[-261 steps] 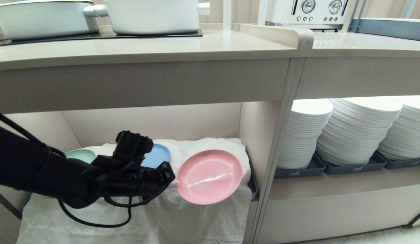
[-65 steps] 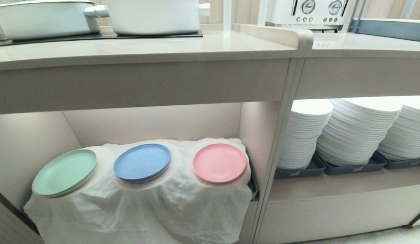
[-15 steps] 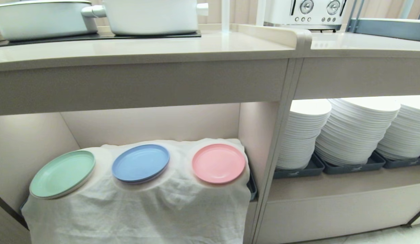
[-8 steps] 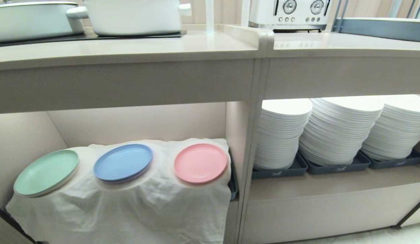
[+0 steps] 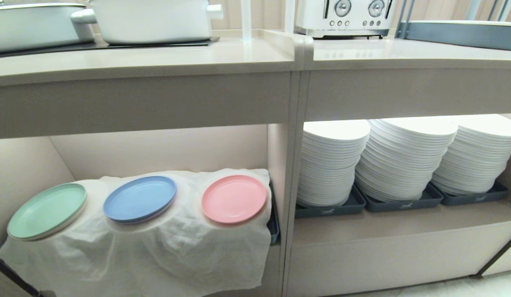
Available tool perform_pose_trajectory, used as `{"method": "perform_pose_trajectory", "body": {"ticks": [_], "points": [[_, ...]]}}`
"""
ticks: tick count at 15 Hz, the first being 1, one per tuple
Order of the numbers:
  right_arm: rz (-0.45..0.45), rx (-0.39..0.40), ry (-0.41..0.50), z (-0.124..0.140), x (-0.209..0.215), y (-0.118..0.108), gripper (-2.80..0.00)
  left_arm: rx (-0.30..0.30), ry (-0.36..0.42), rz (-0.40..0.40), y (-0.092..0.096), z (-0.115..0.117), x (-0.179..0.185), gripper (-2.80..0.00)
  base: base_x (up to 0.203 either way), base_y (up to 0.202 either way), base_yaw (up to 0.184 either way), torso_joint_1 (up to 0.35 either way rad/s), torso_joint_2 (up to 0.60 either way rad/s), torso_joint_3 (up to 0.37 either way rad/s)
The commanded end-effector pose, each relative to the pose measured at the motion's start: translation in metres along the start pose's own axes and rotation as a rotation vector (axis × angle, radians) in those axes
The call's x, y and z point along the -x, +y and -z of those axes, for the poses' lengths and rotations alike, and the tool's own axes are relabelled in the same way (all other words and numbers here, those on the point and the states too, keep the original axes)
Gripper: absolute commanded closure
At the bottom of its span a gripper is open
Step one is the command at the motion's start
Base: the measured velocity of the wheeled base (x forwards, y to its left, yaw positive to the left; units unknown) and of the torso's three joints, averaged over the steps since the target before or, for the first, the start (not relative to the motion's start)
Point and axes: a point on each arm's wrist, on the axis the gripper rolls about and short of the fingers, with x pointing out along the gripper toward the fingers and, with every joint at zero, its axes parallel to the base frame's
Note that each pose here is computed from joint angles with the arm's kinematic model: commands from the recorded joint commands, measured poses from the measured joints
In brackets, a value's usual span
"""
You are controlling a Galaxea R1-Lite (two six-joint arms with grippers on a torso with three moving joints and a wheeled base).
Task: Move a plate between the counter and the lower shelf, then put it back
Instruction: Pick up the plate in the cupboard
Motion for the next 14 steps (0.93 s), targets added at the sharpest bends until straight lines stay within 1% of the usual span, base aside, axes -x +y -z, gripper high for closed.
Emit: {"method": "perform_pose_trajectory", "body": {"ticks": [1,14], "points": [[0.002,0.000,0.000,0.0000,0.0000,0.0000,0.00,0.001,0.000,0.000,0.0000,-0.0003,-0.0001,0.00,0.000,0.000,0.000,0.000,0.00,0.000],[0.000,0.000,0.000,0.0000,0.0000,0.0000,0.00,0.002,0.001,0.000,0.0000,0.0001,-0.0002,0.00,0.000,0.000,0.000,0.000,0.00,0.000]]}}
